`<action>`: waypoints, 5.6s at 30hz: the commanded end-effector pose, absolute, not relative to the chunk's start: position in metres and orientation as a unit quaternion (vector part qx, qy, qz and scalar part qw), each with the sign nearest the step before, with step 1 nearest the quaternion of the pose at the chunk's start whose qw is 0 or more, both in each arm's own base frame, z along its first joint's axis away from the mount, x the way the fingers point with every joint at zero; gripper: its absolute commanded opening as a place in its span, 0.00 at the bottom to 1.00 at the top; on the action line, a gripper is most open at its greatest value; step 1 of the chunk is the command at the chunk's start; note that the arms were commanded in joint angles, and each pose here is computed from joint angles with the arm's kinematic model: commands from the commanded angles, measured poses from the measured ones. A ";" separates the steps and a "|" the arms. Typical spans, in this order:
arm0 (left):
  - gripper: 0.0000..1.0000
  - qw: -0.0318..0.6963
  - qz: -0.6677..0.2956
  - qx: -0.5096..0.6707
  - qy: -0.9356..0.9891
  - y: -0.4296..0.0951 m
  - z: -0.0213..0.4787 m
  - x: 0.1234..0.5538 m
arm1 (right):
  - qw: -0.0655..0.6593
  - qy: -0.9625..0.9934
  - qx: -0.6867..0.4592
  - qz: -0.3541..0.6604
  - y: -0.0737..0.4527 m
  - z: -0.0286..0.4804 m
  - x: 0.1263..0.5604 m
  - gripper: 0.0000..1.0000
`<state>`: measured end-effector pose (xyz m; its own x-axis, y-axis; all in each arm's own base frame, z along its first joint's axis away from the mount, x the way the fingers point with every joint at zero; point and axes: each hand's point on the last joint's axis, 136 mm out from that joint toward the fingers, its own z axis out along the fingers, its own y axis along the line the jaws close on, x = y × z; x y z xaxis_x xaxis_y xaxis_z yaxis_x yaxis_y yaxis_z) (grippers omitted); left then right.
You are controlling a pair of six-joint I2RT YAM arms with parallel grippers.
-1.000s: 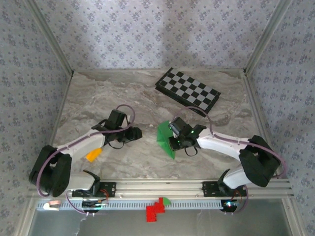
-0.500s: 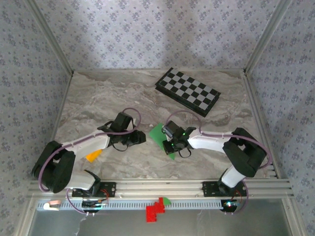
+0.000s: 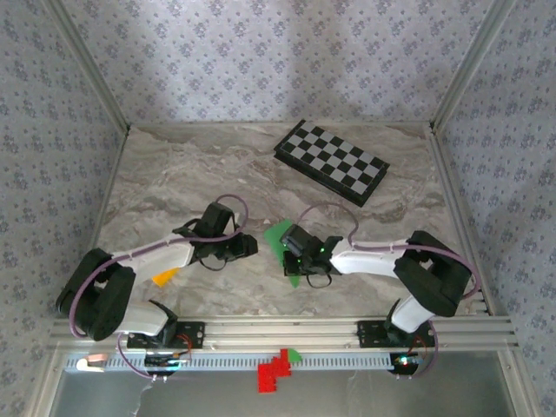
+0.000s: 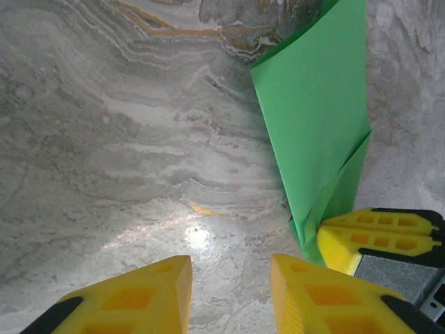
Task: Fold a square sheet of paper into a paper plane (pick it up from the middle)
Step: Fold the wing for the fifth time at the center of the table.
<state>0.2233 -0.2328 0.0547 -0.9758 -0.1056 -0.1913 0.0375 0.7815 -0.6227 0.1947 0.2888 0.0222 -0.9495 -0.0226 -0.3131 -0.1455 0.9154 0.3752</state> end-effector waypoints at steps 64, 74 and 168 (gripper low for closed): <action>0.12 0.014 -0.353 0.009 0.936 -0.289 0.002 0.207 | 0.147 0.952 -0.073 0.258 0.221 0.070 0.227 0.42; 0.11 -0.003 -0.343 0.046 0.938 -0.293 -0.008 0.207 | 0.107 0.948 -0.034 0.299 0.221 0.068 0.228 0.50; 0.58 0.328 -0.099 0.421 0.840 -0.322 0.059 0.178 | 0.040 0.909 0.163 0.381 0.245 0.061 0.223 0.00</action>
